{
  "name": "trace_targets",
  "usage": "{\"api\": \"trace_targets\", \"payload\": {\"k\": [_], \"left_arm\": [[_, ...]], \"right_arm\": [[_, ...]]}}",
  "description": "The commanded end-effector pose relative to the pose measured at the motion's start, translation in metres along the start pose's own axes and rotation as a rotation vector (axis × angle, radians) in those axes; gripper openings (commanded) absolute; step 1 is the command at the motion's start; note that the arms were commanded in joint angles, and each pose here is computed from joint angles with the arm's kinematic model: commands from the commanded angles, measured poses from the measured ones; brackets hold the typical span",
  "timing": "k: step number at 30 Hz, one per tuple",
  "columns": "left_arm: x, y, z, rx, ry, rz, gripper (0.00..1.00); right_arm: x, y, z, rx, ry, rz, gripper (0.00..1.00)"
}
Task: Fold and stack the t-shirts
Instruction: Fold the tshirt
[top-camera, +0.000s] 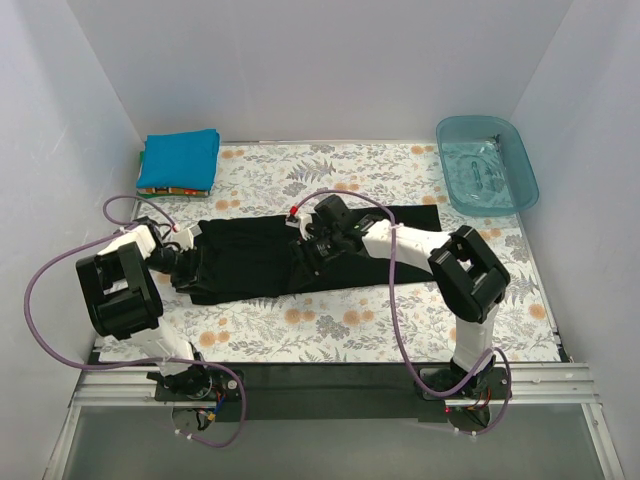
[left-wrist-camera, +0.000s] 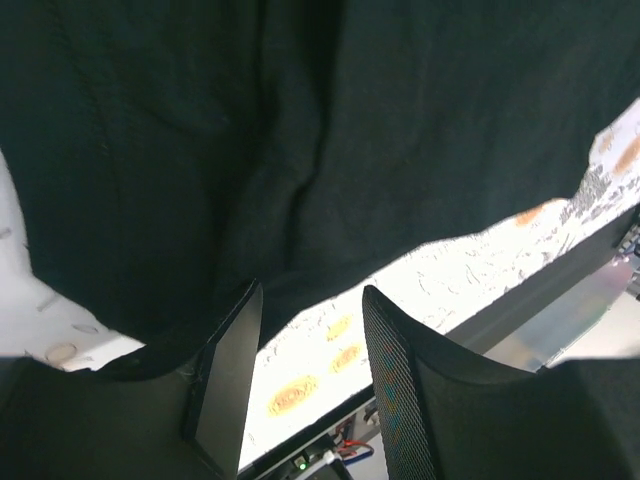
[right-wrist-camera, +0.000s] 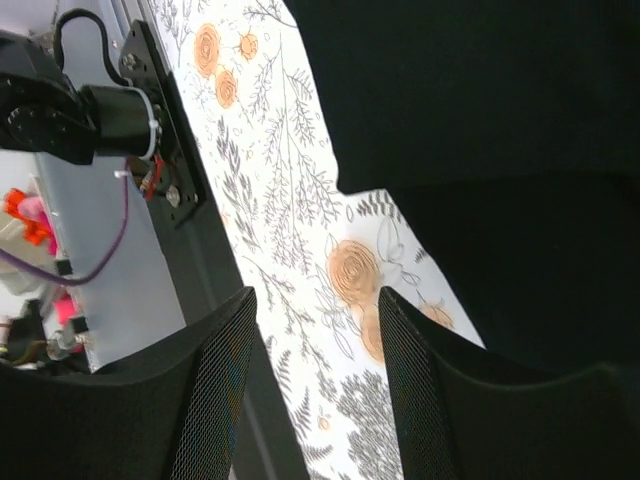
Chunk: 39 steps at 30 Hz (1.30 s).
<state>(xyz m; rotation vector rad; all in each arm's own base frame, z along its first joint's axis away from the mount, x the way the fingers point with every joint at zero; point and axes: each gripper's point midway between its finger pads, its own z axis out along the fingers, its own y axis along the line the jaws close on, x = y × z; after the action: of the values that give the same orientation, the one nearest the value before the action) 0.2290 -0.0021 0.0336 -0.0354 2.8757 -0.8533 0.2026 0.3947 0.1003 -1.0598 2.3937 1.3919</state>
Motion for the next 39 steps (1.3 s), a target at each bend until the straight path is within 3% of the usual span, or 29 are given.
{"api": "trace_targets", "payload": {"k": [1,12,23,29,33,36,39], "left_arm": [[-0.017,0.008,0.003,-0.024,-0.043,0.004,0.44],[-0.014,0.011,0.009,-0.029,-0.041,0.017,0.42],[-0.012,0.009,0.007,-0.027,-0.051,0.043,0.42],[-0.011,0.007,0.006,-0.022,-0.052,0.047,0.42],[-0.014,0.003,0.003,-0.011,-0.061,0.058,0.42],[-0.017,-0.004,-0.003,0.012,-0.069,0.058,0.42],[-0.019,-0.008,-0.006,0.024,-0.057,0.03,0.43]], "right_arm": [[-0.012,0.0,0.017,-0.015,-0.062,0.116,0.59],[-0.014,0.002,0.053,-0.075,-0.047,0.217,0.65],[-0.011,0.01,0.071,-0.126,-0.016,0.285,0.62],[-0.019,0.015,0.07,-0.136,-0.027,0.287,0.54],[-0.018,0.012,0.073,-0.133,-0.023,0.3,0.43],[-0.016,0.002,0.076,-0.119,-0.019,0.326,0.24],[-0.014,-0.002,0.076,-0.117,-0.016,0.352,0.2]]}}
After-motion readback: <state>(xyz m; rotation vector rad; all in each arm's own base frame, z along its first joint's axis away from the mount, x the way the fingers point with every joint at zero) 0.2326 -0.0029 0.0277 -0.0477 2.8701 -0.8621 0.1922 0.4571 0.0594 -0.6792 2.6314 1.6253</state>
